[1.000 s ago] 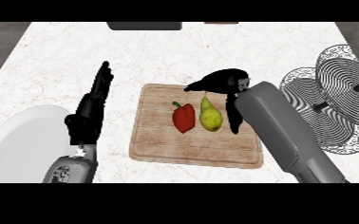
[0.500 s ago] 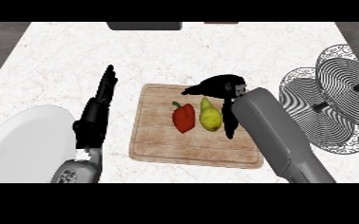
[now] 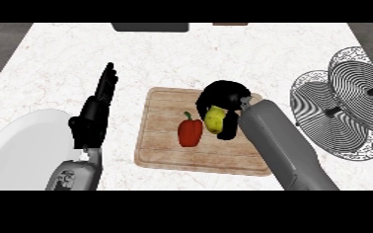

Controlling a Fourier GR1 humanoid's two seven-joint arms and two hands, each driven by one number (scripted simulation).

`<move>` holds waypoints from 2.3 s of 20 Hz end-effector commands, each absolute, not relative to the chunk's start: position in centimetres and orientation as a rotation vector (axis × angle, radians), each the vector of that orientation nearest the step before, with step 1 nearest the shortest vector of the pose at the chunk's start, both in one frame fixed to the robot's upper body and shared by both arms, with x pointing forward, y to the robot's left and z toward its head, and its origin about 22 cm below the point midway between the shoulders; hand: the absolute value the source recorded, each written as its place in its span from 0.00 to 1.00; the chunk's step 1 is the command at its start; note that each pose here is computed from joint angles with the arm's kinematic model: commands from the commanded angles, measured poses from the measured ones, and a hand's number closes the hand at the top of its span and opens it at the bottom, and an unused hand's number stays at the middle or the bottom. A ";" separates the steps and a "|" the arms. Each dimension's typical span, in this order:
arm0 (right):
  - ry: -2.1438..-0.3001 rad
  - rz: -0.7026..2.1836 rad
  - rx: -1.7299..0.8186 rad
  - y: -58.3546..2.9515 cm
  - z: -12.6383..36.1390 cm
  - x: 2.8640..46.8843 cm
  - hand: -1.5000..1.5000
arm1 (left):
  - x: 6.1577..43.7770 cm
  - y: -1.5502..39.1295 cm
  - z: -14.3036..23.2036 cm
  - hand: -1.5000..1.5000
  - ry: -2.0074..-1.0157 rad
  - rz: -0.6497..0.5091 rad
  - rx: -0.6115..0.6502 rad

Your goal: Pick the pear from the cutting board and place it in the tiered basket

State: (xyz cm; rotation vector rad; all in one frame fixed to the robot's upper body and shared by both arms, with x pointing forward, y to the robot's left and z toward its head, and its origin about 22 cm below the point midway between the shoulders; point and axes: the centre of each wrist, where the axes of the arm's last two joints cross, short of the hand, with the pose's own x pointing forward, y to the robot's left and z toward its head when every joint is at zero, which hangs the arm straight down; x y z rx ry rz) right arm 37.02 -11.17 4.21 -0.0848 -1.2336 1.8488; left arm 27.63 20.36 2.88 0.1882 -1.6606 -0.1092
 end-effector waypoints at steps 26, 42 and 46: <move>-1.292 1.329 -1.234 -28.0 18.7 16.0 1.00 | 24.9 21.8 2.2 0.50 -1.616 -0.035 0.262; -1.386 0.988 -1.087 -31.8 28.4 16.6 1.00 | 26.3 20.8 3.0 0.50 -1.647 -0.101 0.216; -1.395 0.912 -1.094 -32.6 30.5 16.9 1.00 | 27.4 20.3 2.8 0.50 -1.643 -0.093 0.193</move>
